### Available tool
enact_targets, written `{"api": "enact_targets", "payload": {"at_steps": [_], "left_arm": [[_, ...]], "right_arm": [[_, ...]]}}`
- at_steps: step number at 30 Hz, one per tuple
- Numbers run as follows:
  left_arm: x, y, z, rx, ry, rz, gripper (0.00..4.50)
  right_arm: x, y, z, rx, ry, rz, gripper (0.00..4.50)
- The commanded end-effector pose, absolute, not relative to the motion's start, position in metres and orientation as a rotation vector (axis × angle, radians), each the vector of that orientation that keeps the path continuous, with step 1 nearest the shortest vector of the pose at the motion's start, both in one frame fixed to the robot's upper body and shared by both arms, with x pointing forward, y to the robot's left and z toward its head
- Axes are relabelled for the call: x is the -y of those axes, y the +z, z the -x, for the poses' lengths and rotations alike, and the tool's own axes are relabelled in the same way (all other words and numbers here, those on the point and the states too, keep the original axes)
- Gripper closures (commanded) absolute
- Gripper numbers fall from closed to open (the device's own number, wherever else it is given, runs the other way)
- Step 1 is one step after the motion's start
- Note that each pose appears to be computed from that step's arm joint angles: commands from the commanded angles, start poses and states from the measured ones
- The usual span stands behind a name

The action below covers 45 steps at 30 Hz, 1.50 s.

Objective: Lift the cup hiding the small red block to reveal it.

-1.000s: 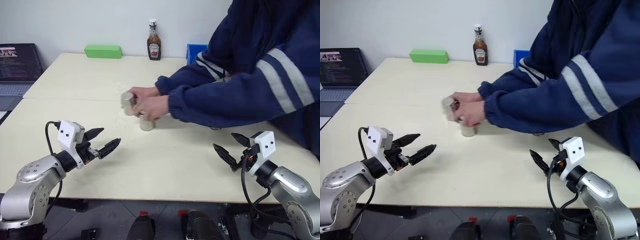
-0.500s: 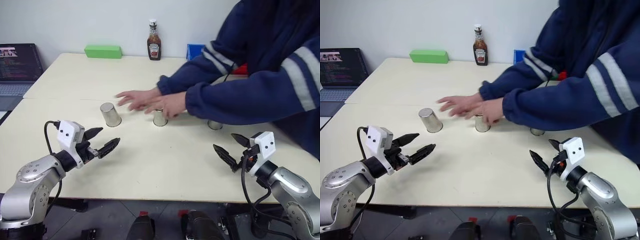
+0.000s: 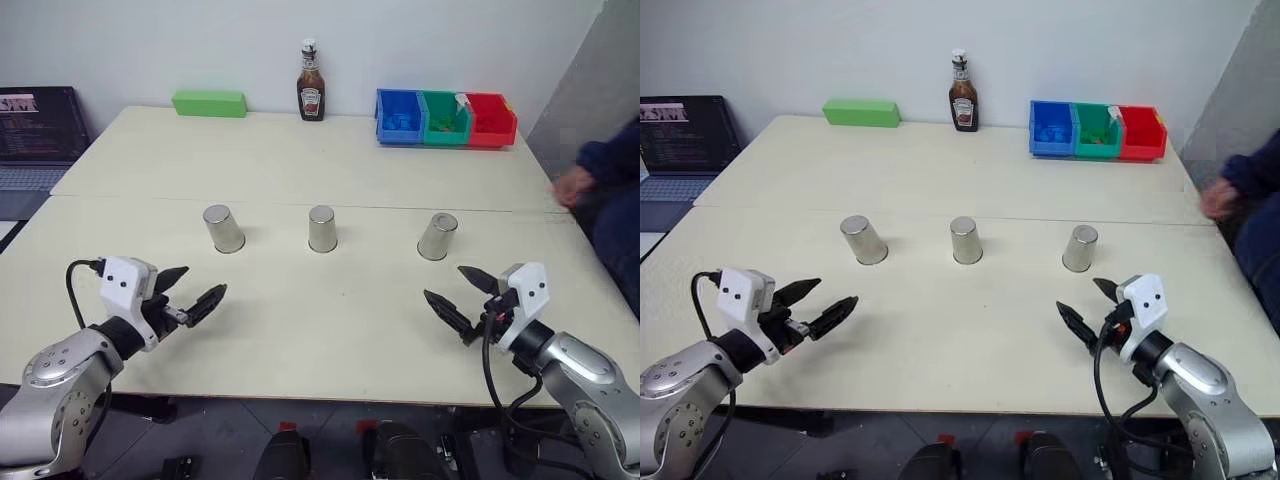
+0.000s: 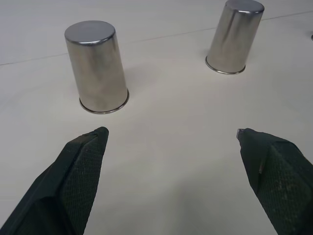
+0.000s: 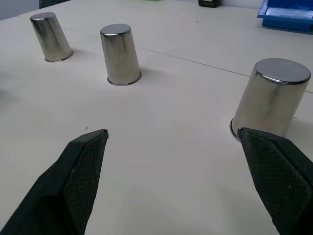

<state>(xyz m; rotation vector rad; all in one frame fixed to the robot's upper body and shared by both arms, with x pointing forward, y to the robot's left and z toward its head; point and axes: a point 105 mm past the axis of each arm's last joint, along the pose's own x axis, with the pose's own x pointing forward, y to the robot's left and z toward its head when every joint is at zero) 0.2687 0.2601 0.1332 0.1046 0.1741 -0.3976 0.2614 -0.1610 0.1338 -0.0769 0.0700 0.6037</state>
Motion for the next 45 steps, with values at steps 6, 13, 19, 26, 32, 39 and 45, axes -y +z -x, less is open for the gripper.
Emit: {"api": "enact_targets", "payload": {"at_steps": [6,13,19,26,32,39,45], "left_arm": [[-0.264,0.148,-0.269,-0.112,-0.372,-0.15,0.03],[-0.27,0.145,-0.293,-0.059,-0.271,-0.158,0.03],[-0.262,0.14,-0.319,-0.007,-0.209,-0.116,0.03],[-0.263,0.139,-0.344,0.046,-0.133,-0.076,0.03],[-0.255,0.138,-0.366,0.062,-0.146,-0.063,0.03],[-0.264,0.136,-0.387,0.064,-0.096,-0.076,0.03],[-0.259,0.132,-0.396,0.073,-0.128,-0.05,0.03]], "right_arm": [[0.156,0.143,-0.26,-0.033,0.637,0.08,0.0],[0.125,0.155,-0.241,-0.01,0.864,0.042,0.0],[0.105,0.179,-0.231,0.033,1.035,0.0,0.0],[0.091,0.192,-0.225,0.064,1.114,0.016,0.0],[0.094,0.194,-0.232,0.061,1.089,0.012,0.0],[0.1,0.19,-0.232,0.05,1.065,0.009,0.0],[0.106,0.187,-0.234,0.045,1.022,-0.004,0.0]]}}
